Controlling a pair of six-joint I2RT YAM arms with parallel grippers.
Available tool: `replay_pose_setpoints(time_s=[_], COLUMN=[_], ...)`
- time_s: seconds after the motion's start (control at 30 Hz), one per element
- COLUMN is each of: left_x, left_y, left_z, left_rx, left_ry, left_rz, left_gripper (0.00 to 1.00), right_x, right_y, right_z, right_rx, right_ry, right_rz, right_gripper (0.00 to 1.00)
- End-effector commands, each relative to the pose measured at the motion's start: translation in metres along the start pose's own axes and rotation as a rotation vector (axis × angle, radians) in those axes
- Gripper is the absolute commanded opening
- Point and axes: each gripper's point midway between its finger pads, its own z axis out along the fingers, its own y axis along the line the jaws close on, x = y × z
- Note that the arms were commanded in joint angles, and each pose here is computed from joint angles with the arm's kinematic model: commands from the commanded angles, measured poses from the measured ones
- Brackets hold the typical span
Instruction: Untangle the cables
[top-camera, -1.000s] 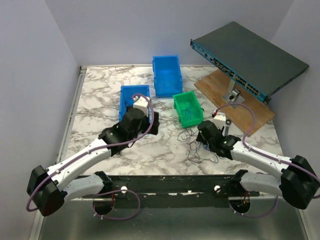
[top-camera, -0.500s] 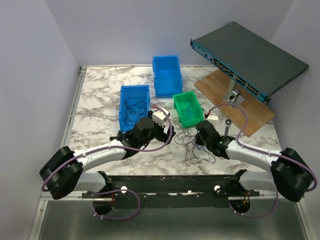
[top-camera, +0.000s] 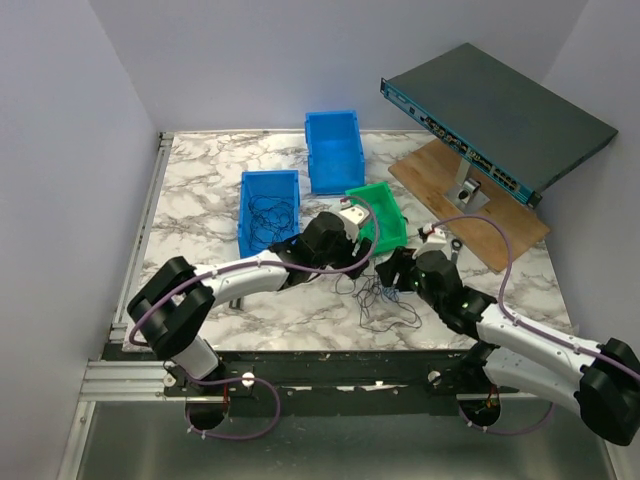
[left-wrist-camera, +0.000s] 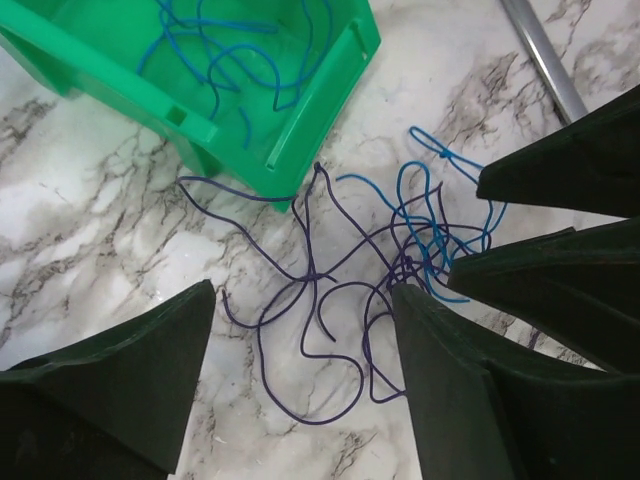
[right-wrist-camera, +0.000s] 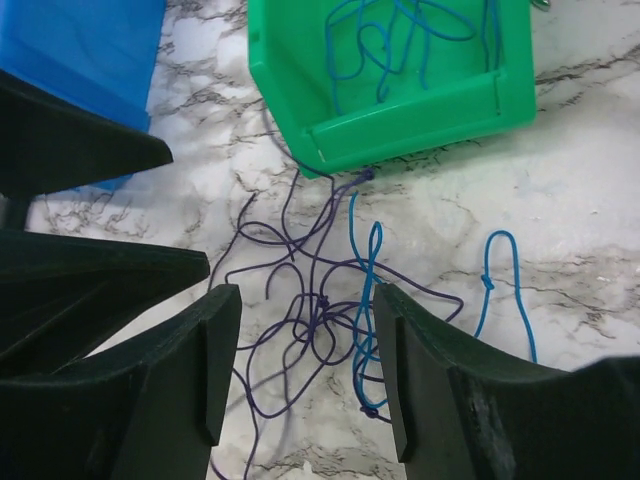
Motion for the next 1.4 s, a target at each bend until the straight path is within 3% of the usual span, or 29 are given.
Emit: replay_pose_setpoints(time_s=[0.0, 0.23, 0.53, 0.6, 0.67, 0.77, 0.87, 1.03, 1.1, 1.13, 1.23, 1.3, 1.37], left_x=[0.022, 0.054, 0.081, 0.085, 0.085, 0.083, 0.075, 0.045, 0.03, 0.026, 0.015, 0.01, 0.005], left_y=[0.001, 0.01, 0.018, 0.021, 0.023, 0.023, 0.025, 0.03, 0.028, 0.028, 0.027, 0.025, 0.023], left_z=[0.006, 0.003, 0.02, 0.022, 0.022, 0.023, 0.018, -0.006, -0.019, -0.024, -0.033, -0.038, -0.043], left_rx=[-0.015, -0.042, -0.084, -0.1, -0.111, -0.114, -0.132, -0.169, -0.163, -0.162, -0.151, -0.142, -0.132], left_ry=[0.127, 0.256, 0.425, 0.442, 0.446, 0.443, 0.41, 0.221, 0.127, 0.097, 0.036, 0.009, -0.023], left_rz=[-0.009, 0.04, 0.024, 0.022, 0.02, 0.02, 0.019, 0.014, 0.015, 0.018, 0.031, 0.035, 0.039], left_gripper=[0.69, 0.64, 0.62, 0.56, 0.41, 0.01, 0.0, 0.0, 0.0, 0.0, 0.0, 0.0, 0.0], right_x=[-0.006, 0.007, 0.018, 0.02, 0.019, 0.014, 0.004, -0.011, -0.013, -0.014, -0.009, -0.004, 0.003], right_y=[-0.022, -0.035, -0.032, -0.033, -0.037, -0.041, -0.051, -0.074, -0.069, -0.065, -0.037, -0.019, -0.002], right_z=[-0.003, 0.005, 0.03, 0.032, 0.033, 0.029, 0.019, -0.003, -0.006, -0.007, -0.004, -0.003, -0.002], right_rx=[0.133, 0.242, 0.269, 0.285, 0.304, 0.326, 0.382, 0.504, 0.466, 0.442, 0.269, 0.16, 0.055], right_ry=[-0.014, 0.083, 0.141, 0.143, 0.134, 0.102, 0.049, -0.045, -0.038, -0.03, 0.039, 0.088, 0.136], right_rz=[0.002, -0.041, -0.051, -0.048, -0.039, -0.023, 0.002, 0.055, 0.046, 0.036, -0.039, -0.08, -0.118], right_gripper=[0.62, 0.5, 0.46, 0.4, 0.32, 0.18, 0.07, 0.04, 0.09, 0.17, 0.7, 0.82, 0.86])
